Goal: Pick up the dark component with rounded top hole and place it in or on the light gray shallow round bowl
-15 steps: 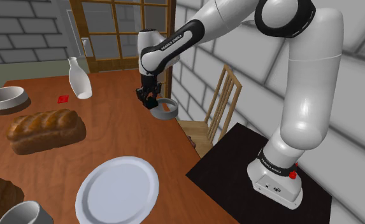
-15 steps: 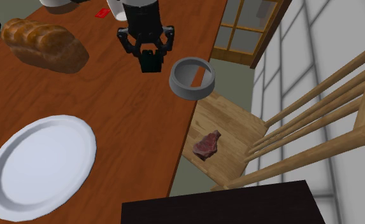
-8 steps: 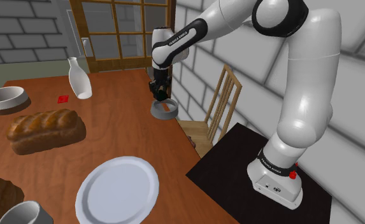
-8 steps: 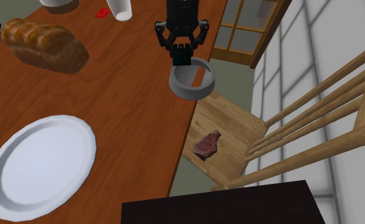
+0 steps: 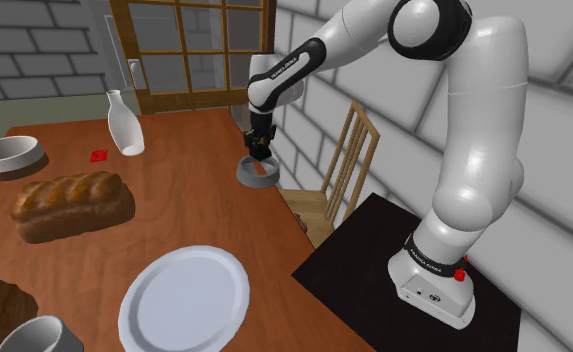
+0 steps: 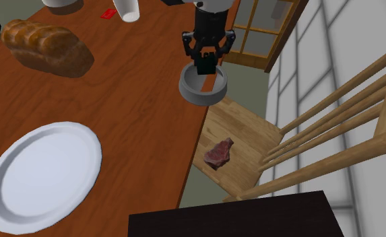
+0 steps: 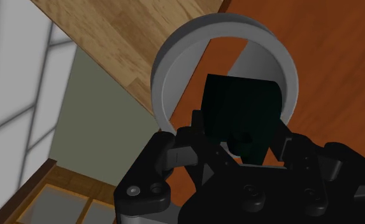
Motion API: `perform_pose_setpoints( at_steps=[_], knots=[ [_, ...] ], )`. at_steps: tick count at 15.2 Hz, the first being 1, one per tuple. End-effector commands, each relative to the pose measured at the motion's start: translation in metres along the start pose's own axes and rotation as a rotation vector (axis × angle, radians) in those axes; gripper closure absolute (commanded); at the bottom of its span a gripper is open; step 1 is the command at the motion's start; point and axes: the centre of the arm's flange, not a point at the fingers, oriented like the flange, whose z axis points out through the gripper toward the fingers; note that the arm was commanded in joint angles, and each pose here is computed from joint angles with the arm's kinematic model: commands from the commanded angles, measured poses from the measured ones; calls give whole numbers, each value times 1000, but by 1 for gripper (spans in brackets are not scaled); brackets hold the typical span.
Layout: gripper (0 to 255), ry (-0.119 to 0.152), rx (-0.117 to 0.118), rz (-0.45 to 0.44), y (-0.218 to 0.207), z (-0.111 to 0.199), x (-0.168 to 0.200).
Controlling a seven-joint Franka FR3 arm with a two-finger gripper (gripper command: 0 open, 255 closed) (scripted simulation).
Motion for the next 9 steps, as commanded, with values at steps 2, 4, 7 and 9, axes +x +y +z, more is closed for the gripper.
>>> perform_pose_setpoints(
  at_steps=[2,4,7,9],
  knots=[
    [255,1,0,0,0,16,0],
    [255,1,0,0,0,26,0],
    [255,1,0,0,0,41,0],
    [255,1,0,0,0,41,0]
  ],
)
